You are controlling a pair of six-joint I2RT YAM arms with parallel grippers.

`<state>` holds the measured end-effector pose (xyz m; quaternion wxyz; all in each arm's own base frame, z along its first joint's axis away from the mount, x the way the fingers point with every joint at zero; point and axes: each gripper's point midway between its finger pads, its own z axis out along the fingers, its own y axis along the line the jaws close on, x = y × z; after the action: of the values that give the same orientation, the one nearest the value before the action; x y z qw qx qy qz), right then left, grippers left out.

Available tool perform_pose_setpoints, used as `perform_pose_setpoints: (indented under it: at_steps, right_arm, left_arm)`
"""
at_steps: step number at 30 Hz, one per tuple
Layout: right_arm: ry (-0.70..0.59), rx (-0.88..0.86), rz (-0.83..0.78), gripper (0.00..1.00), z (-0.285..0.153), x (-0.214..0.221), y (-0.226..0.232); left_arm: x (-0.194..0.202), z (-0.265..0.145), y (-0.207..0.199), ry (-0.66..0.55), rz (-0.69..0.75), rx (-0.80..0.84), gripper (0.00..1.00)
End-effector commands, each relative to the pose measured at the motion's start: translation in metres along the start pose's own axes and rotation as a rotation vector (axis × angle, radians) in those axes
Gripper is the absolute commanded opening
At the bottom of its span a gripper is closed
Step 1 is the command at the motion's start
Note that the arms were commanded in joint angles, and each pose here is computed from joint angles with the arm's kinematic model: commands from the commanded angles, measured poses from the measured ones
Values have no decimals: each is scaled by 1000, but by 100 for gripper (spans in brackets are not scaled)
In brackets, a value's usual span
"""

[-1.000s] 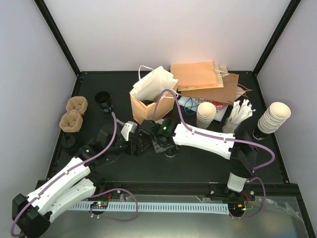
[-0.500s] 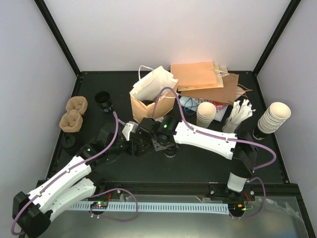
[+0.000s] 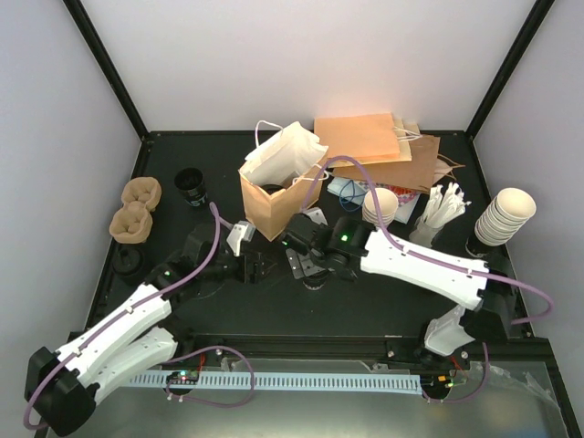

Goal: Pack the takeout coffee

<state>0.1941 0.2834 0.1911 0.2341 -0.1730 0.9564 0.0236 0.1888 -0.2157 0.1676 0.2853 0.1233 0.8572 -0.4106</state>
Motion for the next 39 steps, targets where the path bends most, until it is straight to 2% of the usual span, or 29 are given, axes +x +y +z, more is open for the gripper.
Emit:
perform_pose_setpoints:
  at_steps: [1, 2, 3, 6, 17, 25, 30, 39]
  right_arm:
    - [-39, -53, -92, 100, 10, 0, 5]
    - [-19, -6, -90, 100, 13, 2, -2]
    - [2, 23, -92, 100, 13, 6, -7]
    - [31, -43, -128, 100, 18, 15, 3]
    - [37, -19, -113, 100, 33, 14, 5]
    - [68, -34, -71, 94, 45, 13, 1]
    - [85, -29, -71, 87, 50, 14, 1]
    - [117, -2, -75, 86, 58, 22, -2]
  left_arm:
    - [-10, 3, -7, -24, 3, 39, 88]
    - [-10, 4, -6, -22, 3, 39, 93]
    - [-10, 5, -5, -19, 0, 37, 94]
    - [-7, 12, -2, 0, -38, 43, 93]
    - [-1, 33, 11, 32, -102, 41, 76]
    - [-9, 41, 11, 34, -111, 60, 63]
    - [-12, 48, 10, 46, -112, 76, 60]
    - [-12, 54, 3, 66, -119, 128, 57]
